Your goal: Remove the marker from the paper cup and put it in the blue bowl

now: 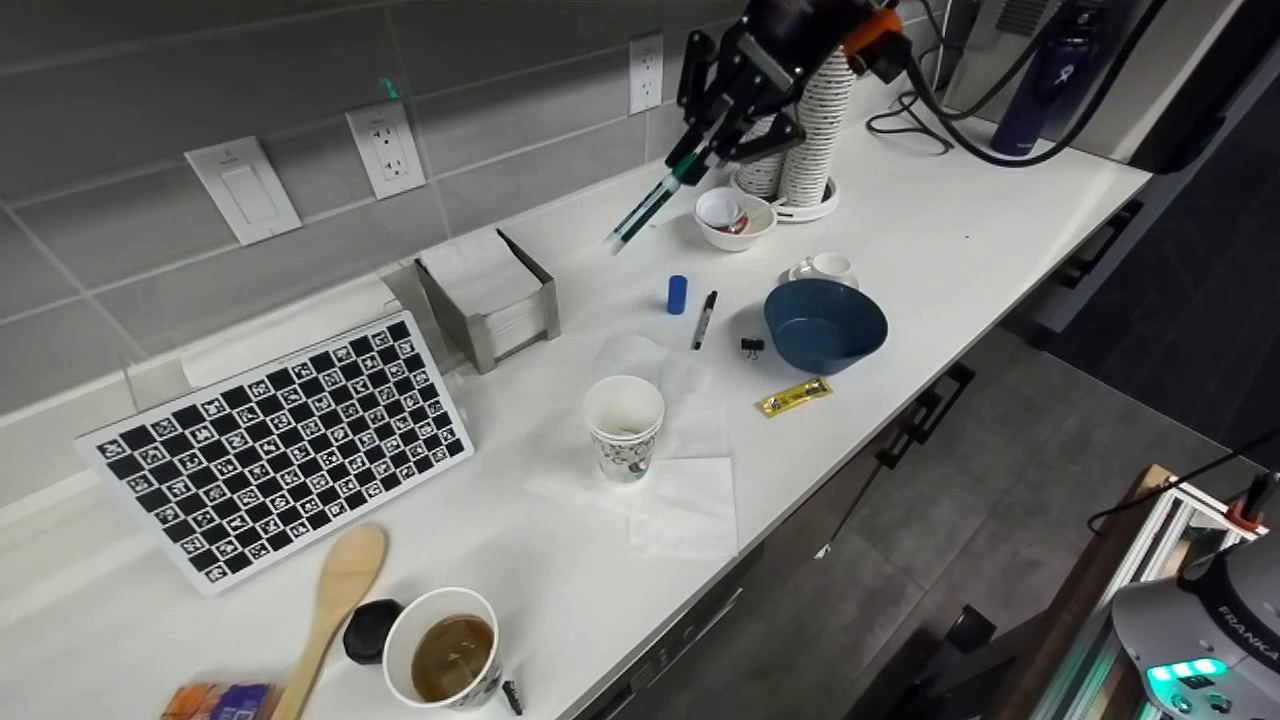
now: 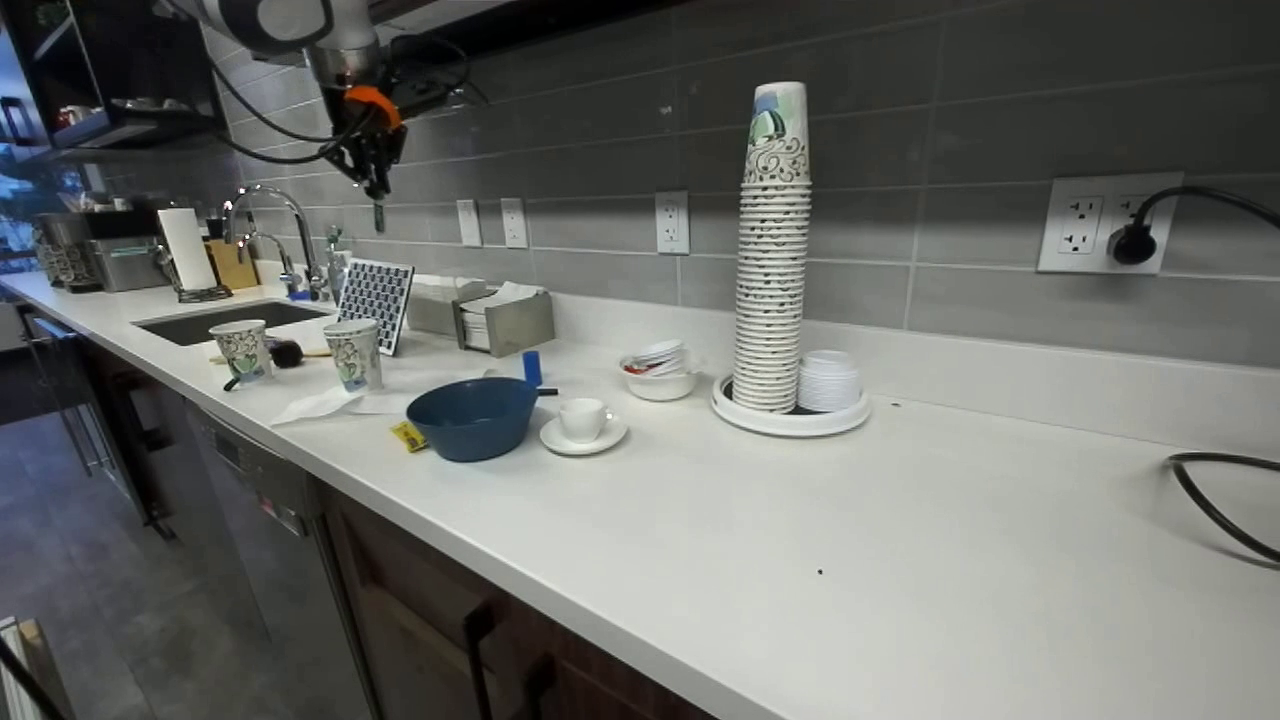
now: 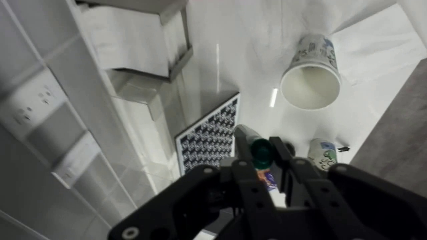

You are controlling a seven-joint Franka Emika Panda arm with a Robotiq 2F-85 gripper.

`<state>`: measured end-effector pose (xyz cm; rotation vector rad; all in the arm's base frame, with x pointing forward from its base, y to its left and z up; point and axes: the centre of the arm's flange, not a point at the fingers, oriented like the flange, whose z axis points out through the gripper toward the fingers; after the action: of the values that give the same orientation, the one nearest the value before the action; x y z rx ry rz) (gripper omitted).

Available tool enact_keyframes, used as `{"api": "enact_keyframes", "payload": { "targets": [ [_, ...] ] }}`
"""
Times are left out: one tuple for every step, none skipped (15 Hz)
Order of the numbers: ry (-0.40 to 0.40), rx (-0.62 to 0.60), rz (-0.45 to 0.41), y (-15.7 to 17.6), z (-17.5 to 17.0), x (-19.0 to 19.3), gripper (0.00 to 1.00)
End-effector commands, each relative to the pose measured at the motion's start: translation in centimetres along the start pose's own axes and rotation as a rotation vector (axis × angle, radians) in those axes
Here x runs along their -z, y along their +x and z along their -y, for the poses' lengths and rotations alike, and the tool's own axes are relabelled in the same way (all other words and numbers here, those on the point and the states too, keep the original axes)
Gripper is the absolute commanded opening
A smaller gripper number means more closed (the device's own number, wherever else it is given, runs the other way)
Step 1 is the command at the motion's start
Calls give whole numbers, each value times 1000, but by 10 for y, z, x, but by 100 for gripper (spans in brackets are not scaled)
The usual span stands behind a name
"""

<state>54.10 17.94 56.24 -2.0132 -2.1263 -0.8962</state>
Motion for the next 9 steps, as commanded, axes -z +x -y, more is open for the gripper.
{"api": "enact_keyframes", "payload": {
  "targets": [
    [-70,-195,8,-100,-10,27,5],
    [-74,-260,21,-133,-5,30,5],
    [-74,-325,31,-161,1,31,5],
    [-67,-390,40,-184,8,29,5],
    [-49,-451,50,-209,18,25,5],
    [-26,-508,47,-231,28,22,5],
    [-1,-558,37,-249,39,19,5],
    [25,-596,29,-266,52,15,5],
    [63,-627,20,-280,65,10,5]
  ]
}}
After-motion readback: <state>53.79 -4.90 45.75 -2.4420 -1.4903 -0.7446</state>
